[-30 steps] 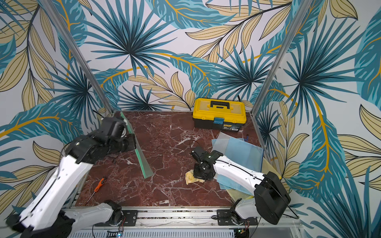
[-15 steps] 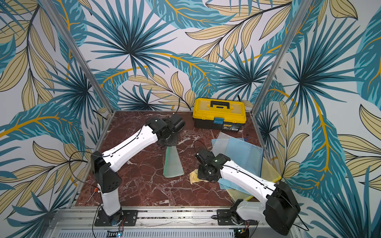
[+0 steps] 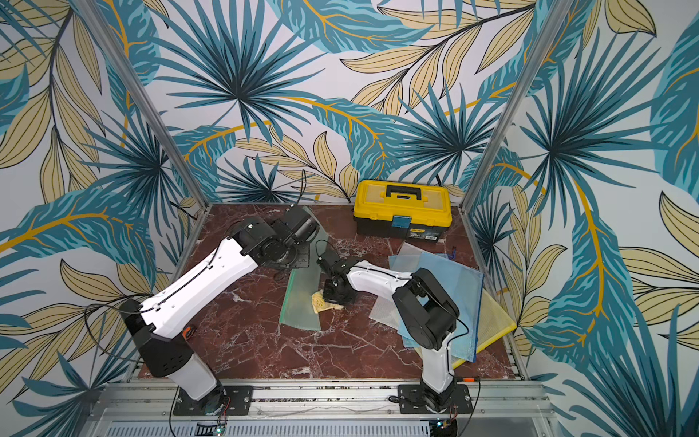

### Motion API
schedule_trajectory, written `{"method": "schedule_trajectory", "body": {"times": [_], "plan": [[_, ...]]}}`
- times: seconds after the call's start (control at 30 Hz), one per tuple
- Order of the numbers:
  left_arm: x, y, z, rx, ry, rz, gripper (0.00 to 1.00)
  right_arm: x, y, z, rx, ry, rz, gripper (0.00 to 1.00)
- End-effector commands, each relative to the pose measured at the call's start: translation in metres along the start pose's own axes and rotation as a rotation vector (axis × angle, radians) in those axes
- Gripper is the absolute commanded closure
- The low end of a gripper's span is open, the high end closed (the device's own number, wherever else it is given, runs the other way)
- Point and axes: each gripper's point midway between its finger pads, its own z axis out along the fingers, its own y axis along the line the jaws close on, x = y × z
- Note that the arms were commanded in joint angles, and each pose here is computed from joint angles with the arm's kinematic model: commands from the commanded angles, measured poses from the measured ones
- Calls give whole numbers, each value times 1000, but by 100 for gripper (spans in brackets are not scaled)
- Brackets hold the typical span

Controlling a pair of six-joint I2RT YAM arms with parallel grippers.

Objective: Wipe the document bag
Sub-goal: Adjust the document bag at the center of the board.

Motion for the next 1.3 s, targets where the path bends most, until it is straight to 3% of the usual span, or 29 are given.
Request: {"method": "schedule_trajectory", "body": {"times": [0.0,0.13,0.2,0.27,0.4,0.57,0.7,0.9,0.93,1.0,1.13,1.27], "plan": [[5,10,-12,10,-7,-42,100,11,92,-13,-262,0,-102,100],[12,9,-13,34,16,-46,100,14,157,-25,-559,46,-109,100],[15,9,-4,18,28,-44,100,14,158,-30,-609,38,-100,100],[20,12,6,-16,41,-40,100,11,128,-26,-521,23,-58,100],[35,14,37,-70,89,-28,100,5,7,-21,-219,-3,111,100],[55,-12,77,4,170,-28,100,16,-119,-70,130,-80,143,100],[55,-51,101,116,176,-31,100,19,-146,-119,237,-165,102,100],[45,-115,110,316,170,-1,95,18,-144,-143,228,-197,95,100],[43,-123,110,354,168,2,92,18,-144,-143,229,-194,95,100],[38,-137,109,415,156,1,76,18,-143,-142,233,-180,96,100],[27,-131,101,424,111,10,19,19,-144,-142,242,-175,102,100],[13,-93,93,429,53,-18,7,18,-130,-137,182,-168,93,100]]}}
